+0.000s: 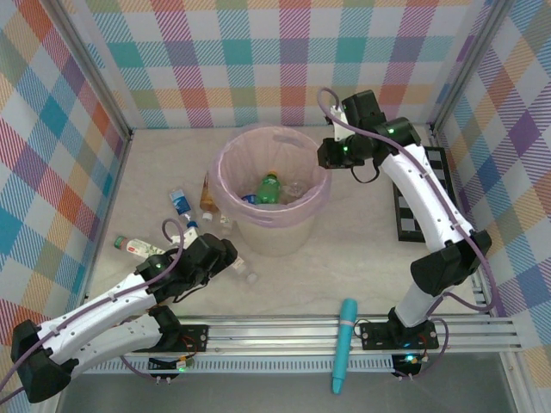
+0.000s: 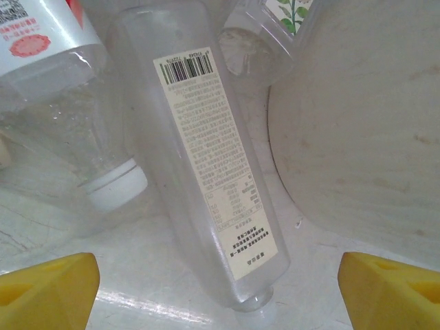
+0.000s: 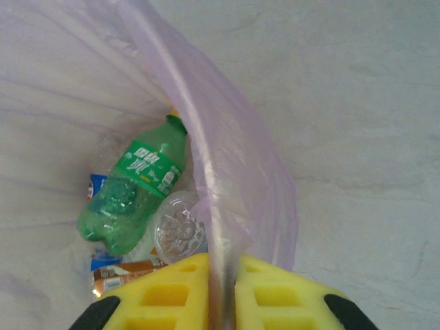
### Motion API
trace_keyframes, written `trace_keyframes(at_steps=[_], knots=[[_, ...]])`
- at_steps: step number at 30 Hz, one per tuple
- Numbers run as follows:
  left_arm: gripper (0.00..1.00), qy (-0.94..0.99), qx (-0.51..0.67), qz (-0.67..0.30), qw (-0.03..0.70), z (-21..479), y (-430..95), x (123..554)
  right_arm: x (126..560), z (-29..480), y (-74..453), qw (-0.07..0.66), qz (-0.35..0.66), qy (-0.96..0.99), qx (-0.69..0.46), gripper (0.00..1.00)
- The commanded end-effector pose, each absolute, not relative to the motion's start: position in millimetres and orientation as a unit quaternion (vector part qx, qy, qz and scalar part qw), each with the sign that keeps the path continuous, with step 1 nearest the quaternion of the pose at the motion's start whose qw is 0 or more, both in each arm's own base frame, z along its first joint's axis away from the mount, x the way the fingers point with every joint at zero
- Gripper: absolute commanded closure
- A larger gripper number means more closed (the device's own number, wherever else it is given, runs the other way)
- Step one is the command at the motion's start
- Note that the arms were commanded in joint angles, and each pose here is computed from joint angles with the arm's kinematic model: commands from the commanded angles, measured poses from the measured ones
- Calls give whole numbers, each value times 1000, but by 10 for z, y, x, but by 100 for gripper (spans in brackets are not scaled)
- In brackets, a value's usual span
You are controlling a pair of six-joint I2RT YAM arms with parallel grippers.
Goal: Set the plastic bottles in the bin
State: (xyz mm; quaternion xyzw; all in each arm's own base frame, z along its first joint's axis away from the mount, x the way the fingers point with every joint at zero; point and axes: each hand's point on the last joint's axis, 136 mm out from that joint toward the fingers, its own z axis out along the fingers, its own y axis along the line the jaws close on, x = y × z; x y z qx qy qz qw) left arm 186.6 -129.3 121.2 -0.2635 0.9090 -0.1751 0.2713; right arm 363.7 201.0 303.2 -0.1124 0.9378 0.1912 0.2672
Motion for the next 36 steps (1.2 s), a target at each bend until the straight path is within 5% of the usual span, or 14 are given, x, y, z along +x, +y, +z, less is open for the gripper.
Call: trace_keyframes(at_steps=[1, 29, 36], knots=[[10, 904, -267, -187, 277, 1197, -1361, 1897, 3581, 3049, 1822, 263, 146, 947, -112, 90], [10, 930, -242, -163, 224, 501, -1760, 2042, 3251, 3272, 1318, 290, 84, 947, -108, 99], [28, 937, -237, -148, 211, 365, -1827, 2072, 3241, 3242, 1348, 291, 93, 946, -111, 99]])
